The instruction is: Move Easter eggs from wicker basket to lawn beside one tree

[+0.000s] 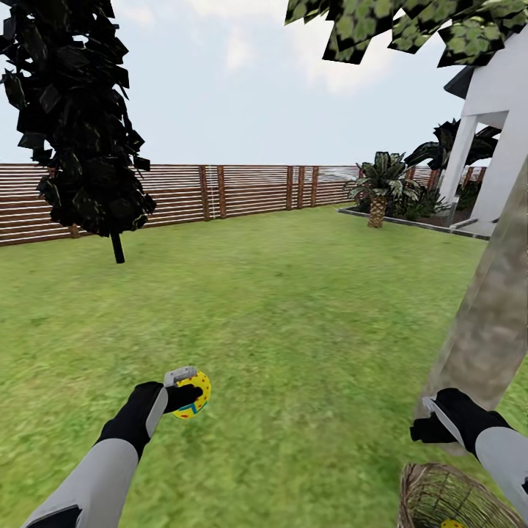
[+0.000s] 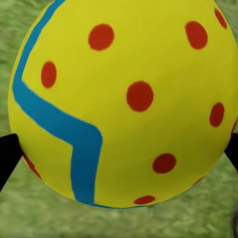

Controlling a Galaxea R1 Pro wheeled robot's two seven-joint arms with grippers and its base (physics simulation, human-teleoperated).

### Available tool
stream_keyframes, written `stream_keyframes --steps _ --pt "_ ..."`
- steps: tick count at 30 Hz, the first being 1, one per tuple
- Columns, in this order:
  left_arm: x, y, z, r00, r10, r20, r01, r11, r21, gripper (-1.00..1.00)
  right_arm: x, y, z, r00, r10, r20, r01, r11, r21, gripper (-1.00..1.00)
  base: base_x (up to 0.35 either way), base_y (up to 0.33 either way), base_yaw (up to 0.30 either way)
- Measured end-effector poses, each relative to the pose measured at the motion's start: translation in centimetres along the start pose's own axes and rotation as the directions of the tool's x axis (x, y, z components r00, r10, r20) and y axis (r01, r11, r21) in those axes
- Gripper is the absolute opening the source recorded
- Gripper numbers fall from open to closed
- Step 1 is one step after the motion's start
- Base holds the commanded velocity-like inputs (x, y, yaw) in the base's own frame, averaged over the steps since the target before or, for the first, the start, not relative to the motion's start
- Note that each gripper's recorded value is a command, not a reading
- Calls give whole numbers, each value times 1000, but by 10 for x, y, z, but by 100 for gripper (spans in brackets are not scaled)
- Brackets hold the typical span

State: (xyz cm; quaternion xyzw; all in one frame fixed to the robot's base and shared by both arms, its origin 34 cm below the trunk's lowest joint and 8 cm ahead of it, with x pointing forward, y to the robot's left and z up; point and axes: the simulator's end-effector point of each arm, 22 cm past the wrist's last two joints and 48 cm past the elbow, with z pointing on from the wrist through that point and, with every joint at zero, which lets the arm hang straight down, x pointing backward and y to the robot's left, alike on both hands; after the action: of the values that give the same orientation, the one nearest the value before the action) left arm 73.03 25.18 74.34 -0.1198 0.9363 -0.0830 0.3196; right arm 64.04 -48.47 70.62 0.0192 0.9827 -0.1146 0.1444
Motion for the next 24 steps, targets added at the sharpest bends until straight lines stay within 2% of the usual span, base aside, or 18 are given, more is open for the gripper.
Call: stream_keyframes --steps 8,17,24 --pt "0 0 0 1000 1 0 -1 1000 -1 -100 1 0 0 1000 1 -2 -1 1000 0 100 0 -294 0" --pt "1 -1 0 1000 1 -3 -1 1000 1 -100 -1 4 0 1000 1 1 -1 1000 -7 100 0 -10 0" --pt "15 -2 6 999 0 -33 0 1000 2 -100 0 4 2 1000 0 2 0 1000 -6 100 0 0 0"
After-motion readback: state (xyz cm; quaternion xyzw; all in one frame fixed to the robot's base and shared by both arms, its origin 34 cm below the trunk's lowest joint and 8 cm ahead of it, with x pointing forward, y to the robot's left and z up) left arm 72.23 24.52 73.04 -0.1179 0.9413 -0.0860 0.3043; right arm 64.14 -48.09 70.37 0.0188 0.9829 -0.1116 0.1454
